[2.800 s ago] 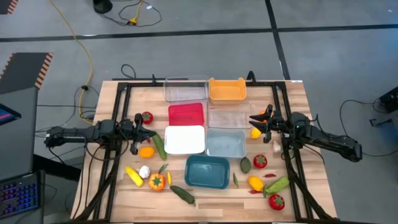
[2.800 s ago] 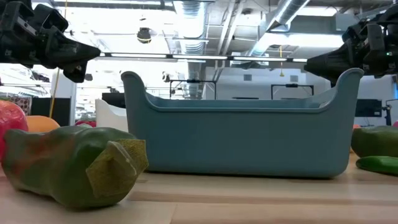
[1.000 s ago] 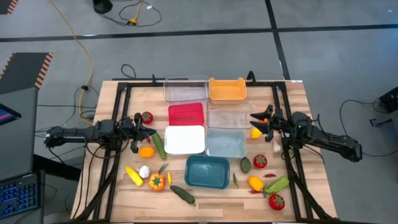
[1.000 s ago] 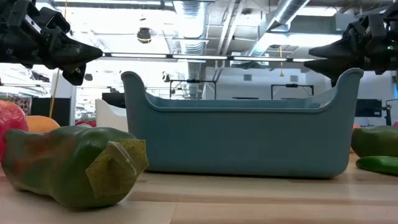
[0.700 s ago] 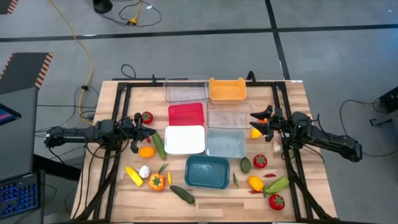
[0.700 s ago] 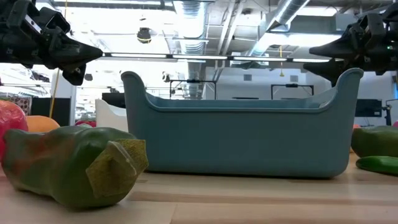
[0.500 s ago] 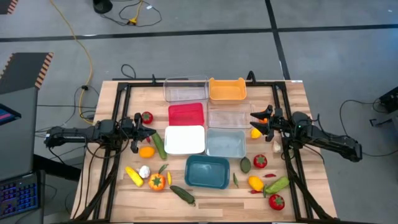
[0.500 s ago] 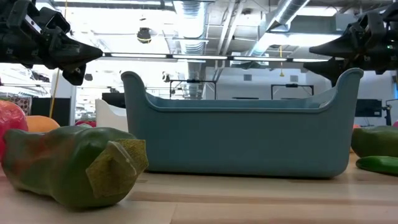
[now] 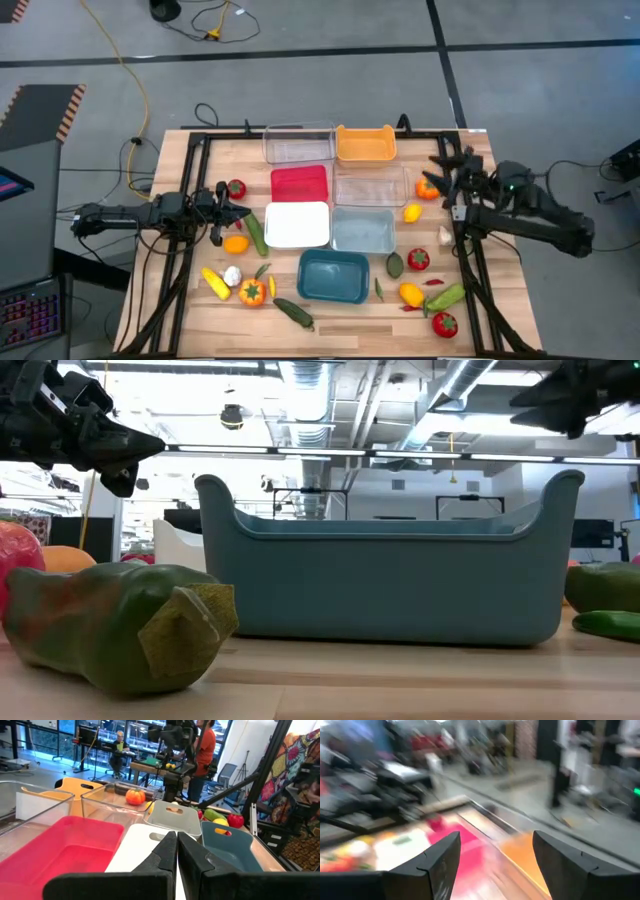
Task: Sort produce into baskets
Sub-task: Put the right orange tomato into the top transparent bin
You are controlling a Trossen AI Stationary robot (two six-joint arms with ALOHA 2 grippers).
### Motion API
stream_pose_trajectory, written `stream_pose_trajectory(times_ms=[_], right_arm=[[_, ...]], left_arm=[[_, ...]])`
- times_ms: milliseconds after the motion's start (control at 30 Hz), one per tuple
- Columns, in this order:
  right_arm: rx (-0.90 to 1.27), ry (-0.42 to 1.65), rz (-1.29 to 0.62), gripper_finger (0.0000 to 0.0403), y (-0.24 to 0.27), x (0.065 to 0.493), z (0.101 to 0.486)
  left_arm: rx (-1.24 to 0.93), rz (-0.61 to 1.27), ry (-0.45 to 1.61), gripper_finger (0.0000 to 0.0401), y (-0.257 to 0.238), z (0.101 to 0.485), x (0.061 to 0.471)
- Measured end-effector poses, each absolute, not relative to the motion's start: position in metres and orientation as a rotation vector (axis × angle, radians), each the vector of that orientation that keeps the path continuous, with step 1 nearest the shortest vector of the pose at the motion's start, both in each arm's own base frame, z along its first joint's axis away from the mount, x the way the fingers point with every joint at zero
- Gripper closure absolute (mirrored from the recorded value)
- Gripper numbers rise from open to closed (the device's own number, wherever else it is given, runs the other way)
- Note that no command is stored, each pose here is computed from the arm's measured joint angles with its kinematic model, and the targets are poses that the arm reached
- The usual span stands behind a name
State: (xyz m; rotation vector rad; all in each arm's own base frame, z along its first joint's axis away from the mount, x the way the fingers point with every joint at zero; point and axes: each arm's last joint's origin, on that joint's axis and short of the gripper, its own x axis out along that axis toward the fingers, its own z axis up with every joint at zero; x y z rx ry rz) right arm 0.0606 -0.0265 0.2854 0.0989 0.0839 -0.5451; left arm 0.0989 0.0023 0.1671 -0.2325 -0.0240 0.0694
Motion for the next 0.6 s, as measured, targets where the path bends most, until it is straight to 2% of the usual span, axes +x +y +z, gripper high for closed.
stream_pose_trajectory(times_ms=[267,600], right_arm=[[0.204,0.512,-0.807,0.0126,-0.038,0.069,0.323],[0.278,1.094,-0.859,0.0126,-0.06,0.093,0.332]], left_arm=[[-0.233,0.069,-0.024,0.0401,0.002,0.167,0.099],[-0.233,0.069,-0.024,0.0401,0.002,0.167,0.099]])
